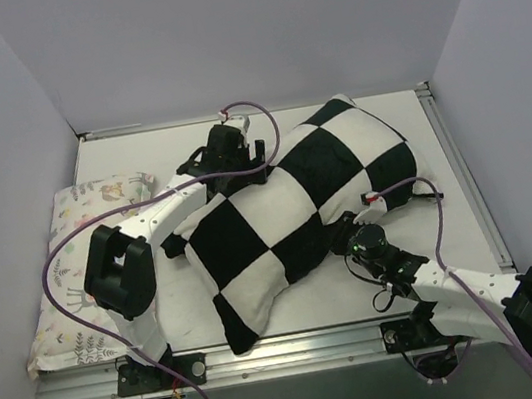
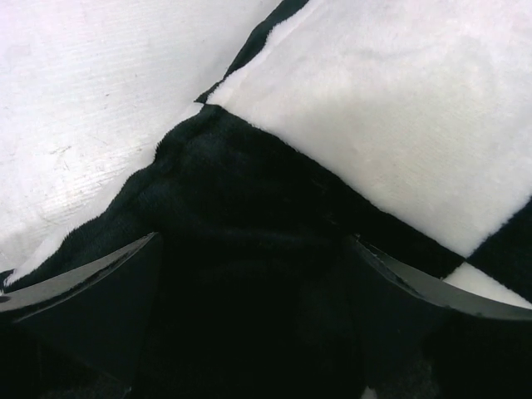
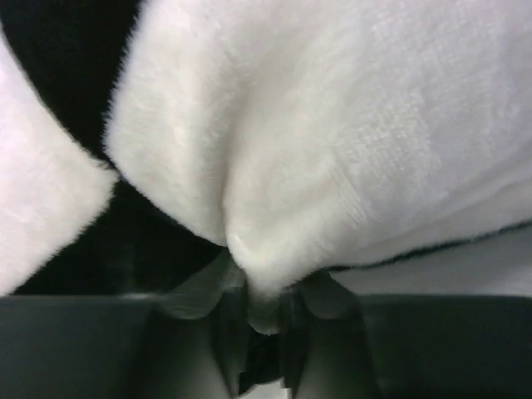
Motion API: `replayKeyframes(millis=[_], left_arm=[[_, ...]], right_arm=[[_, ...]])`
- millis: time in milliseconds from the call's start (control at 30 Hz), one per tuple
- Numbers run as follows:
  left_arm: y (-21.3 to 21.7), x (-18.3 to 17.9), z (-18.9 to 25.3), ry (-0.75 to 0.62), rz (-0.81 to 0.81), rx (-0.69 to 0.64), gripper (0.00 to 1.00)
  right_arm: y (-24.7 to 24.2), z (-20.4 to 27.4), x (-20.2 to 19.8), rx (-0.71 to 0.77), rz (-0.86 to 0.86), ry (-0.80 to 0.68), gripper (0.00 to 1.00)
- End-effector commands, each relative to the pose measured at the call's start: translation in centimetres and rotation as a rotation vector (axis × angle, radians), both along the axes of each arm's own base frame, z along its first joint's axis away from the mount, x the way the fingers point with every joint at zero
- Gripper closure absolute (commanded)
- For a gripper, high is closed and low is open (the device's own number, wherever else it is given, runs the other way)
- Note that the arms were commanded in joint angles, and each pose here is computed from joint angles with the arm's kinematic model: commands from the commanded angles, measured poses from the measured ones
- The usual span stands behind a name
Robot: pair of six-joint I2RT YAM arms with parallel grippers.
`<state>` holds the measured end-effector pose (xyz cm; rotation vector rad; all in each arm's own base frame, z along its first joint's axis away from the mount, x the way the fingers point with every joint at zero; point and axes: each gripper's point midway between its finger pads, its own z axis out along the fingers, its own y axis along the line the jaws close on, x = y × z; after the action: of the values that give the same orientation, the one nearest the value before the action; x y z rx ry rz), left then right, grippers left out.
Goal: Remove the pillowcase from the pillow
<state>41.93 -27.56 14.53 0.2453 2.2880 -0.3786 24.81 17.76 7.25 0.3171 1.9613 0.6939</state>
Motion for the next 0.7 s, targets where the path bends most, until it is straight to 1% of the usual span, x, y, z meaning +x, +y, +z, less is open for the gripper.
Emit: replayKeyframes(millis=[0, 33, 133, 167, 200, 267, 300, 367, 400, 500, 533, 600, 667], left_arm=[[-0.9, -0.2, 0.3, 0.004, -0.054, 0.002, 0.05], [-0.8, -0.3, 0.5, 0.003, -0.056, 0.004, 0.05], [-0.8, -0.3, 1.1, -0.002, -0.061, 0.011, 0.05], [-0.7, -0.3, 1.1, 0.000, -0.062, 0.016, 0.05], [-0.8, -0.3, 1.3, -0.001, -0.064, 0.020, 0.05], [-0.9, -0.6, 1.3, 0.008, -0.072, 0.030, 0.06], [-1.2, -1.0, 1.3, 0.009, -0.084, 0.031, 0.06], [-2.0, -1.9, 1.2, 0.016, -0.110, 0.032, 0.07], [-2.3, -2.3, 1.2, 0.019, -0.122, 0.035, 0.07], [-4.4, -4.6, 1.4, 0.016, -0.182, 0.052, 0.08], [-5.1, -5.6, 1.4, 0.018, -0.194, 0.056, 0.08], [-5.0, -6.4, 2.2, 0.009, -0.179, 0.050, 0.08], [-4.7, -6.9, 3.8, -0.002, -0.150, 0.006, 0.08]], right_arm=[[1.2, 3.5, 1.6, -0.006, 0.023, -0.081, 0.93], [1.4, 5.4, 2.1, -0.009, 0.016, -0.117, 1.00], [1.3, 6.9, 1.9, -0.077, 0.025, -0.120, 1.00], [1.1, 9.8, 2.3, -0.077, -0.003, -0.178, 1.00], [0.6, 9.9, 1.9, -0.119, -0.007, -0.159, 1.00], [0.7, 12.7, 1.8, -0.123, -0.004, -0.189, 1.00], [0.8, 15.2, 1.9, -0.129, 0.001, -0.206, 1.00], [1.4, 17.3, 2.0, -0.147, 0.031, -0.219, 1.00], [1.9, 20.3, 2.1, -0.140, 0.045, -0.263, 1.00], [3.2, 23.1, 2.9, -0.180, 0.065, -0.289, 1.00], [3.5, 26.2, 3.3, -0.171, 0.060, -0.329, 1.00], [3.9, 25.5, 5.3, -0.234, 0.051, -0.277, 1.00], [5.1, 25.3, 7.1, -0.225, 0.081, -0.251, 1.00]])
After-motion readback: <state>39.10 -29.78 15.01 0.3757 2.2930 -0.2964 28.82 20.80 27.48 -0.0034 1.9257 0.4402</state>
